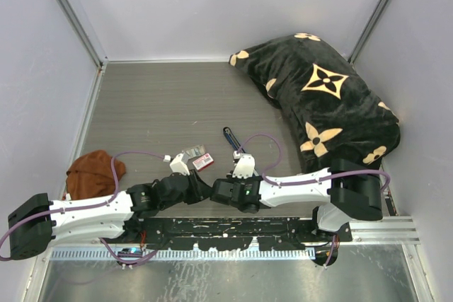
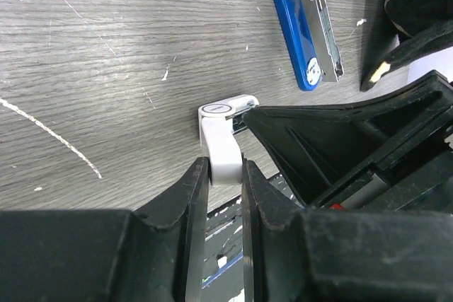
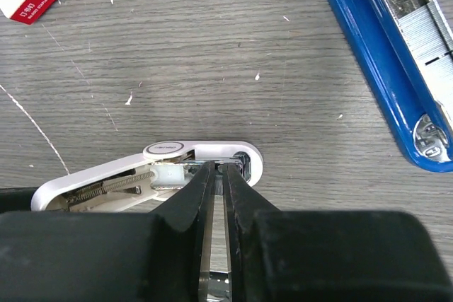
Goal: Load the staples into the stapler
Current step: Adjust the staple in the stapler.
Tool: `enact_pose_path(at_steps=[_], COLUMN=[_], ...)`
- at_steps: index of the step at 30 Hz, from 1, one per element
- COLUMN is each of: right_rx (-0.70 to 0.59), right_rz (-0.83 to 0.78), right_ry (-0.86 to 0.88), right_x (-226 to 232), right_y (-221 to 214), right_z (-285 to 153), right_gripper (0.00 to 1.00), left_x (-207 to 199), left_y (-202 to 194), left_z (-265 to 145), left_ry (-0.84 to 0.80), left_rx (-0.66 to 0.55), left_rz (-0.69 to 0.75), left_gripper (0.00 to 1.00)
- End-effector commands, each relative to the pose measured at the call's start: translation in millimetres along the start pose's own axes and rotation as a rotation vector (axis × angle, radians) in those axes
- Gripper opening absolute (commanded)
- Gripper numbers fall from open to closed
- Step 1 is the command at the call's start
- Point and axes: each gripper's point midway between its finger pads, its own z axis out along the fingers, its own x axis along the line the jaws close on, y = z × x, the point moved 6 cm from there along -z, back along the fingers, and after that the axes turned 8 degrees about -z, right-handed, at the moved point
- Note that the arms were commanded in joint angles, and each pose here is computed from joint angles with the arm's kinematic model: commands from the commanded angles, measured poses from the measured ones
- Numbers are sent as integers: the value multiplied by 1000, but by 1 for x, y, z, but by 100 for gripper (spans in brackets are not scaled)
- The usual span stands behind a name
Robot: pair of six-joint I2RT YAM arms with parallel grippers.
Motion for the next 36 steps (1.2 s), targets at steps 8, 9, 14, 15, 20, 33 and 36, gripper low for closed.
enact_pose_path(at_steps=[8,9,14,15,20,33,36], right_rx=[-22,-26,-36,-38,-29,-209,-199], right_rz=[55,49,8,-2,-59,-139,-127], right_ry=[89,91,93,95,114,124,150], right_x=[15,15,17,17,13,-24,-28], right_y=[11,13,25,27,40,79,78], right_z=[-3,-4,-13,-15,-27,-33,-38], right_gripper=[16,17,23,24,47,100,99], left_x=[-10,-10,-11,-11,-28,-40,-36], left_y=[-14,-13,-6,-4,19,80,86], left_z=[-7,-8,-20,-24,-47,-33,-25], left_ry=[-41,-37,-37,-36,-36,-93,-35], left_rx=[121,121,108,104,96,185,167], left_rz=[41,46,65,76,193,185,202], left_gripper=[40,43,61,63,88,98,98])
